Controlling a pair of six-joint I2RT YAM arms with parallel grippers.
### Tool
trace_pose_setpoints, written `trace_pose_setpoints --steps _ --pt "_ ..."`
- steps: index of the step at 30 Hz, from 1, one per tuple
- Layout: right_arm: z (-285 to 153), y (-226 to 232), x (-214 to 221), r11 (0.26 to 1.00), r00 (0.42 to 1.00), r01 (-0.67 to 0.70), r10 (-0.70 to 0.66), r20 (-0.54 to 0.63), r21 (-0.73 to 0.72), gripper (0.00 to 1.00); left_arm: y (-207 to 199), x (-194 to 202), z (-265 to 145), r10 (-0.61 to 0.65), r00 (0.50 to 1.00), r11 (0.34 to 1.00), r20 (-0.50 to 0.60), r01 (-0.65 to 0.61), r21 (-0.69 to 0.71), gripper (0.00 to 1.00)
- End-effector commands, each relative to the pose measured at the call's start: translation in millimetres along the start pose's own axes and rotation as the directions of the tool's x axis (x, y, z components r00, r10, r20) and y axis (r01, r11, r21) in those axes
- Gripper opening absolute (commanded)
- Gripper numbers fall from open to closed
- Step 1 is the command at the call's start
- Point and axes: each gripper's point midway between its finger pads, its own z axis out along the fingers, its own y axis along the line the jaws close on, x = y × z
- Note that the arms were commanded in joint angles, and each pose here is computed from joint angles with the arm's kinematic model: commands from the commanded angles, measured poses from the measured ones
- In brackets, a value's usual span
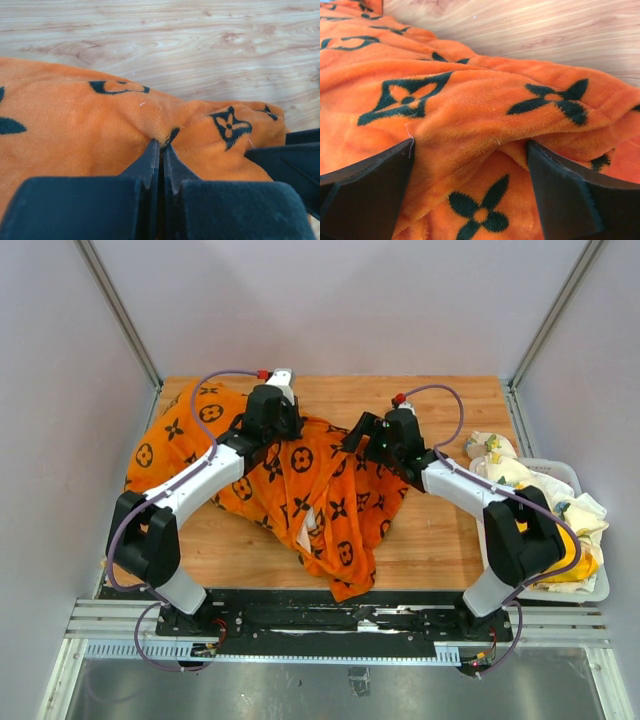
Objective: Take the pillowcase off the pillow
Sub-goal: Remove the pillow from the pillowcase.
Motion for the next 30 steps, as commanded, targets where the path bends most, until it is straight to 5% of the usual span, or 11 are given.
trace_pose_setpoints --steps 1,4,7,11,15,18,20,24,30 --pt "4.3 21.5 13.9 0.989 0.997 -0.072 0.067 -0.045 -0.130 0.84 17.8 -34.3 -2.9 0.036 0.995 0.993 0.096 -0.025 -0.111 0.00" --pt "2.1 23.5 6.1 0.988 0.999 -0.051 0.048 -0.025 -0.147 0.43 24.7 -41.1 -8.8 0.044 0.993 0.989 0.105 -0.029 -0.143 0.19" --pt "-7.5 24.0 -18.7 0.990 0.999 -0.013 0.017 0.032 -0.140 0.05 26.3 -55.6 -34.2 0.065 0.986 0.989 0.153 -0.042 -0.144 0.98" --pt "-11.7 22.6 -37.9 0.994 0.997 0.021 -0.013 0.075 -0.108 0.05 -30.4 -51.5 -67.8 0.123 0.975 0.978 0.183 -0.151 0.145 0.99" --pt "-7.0 18.3 -47.9 0.995 0.997 0.016 -0.007 0.083 -0.101 0.11 -105.9 -14.6 -99.6 0.296 0.934 0.860 0.202 -0.353 0.368 0.99" --pt "-5.0 15.9 -51.5 0.993 0.998 0.007 0.001 0.069 -0.116 0.46 -117.6 15.5 -103.7 0.396 0.902 0.811 0.174 -0.432 0.394 0.96" --pt "-6.9 14.7 -54.4 0.993 0.998 0.001 0.007 0.069 -0.122 0.57 -110.6 30.9 -97.8 0.416 0.901 0.822 0.126 -0.431 0.373 0.90" --pt "-11.9 15.5 -54.7 0.991 0.997 0.003 0.007 0.074 -0.131 0.66 -92.7 48.6 -83.3 0.412 0.908 0.863 0.070 -0.414 0.290 0.74" --pt "-17.4 16.0 -50.2 0.989 0.998 0.001 0.009 0.065 -0.150 0.71 -95.2 56.9 -79.2 0.406 0.911 0.861 0.074 -0.408 0.304 0.73"
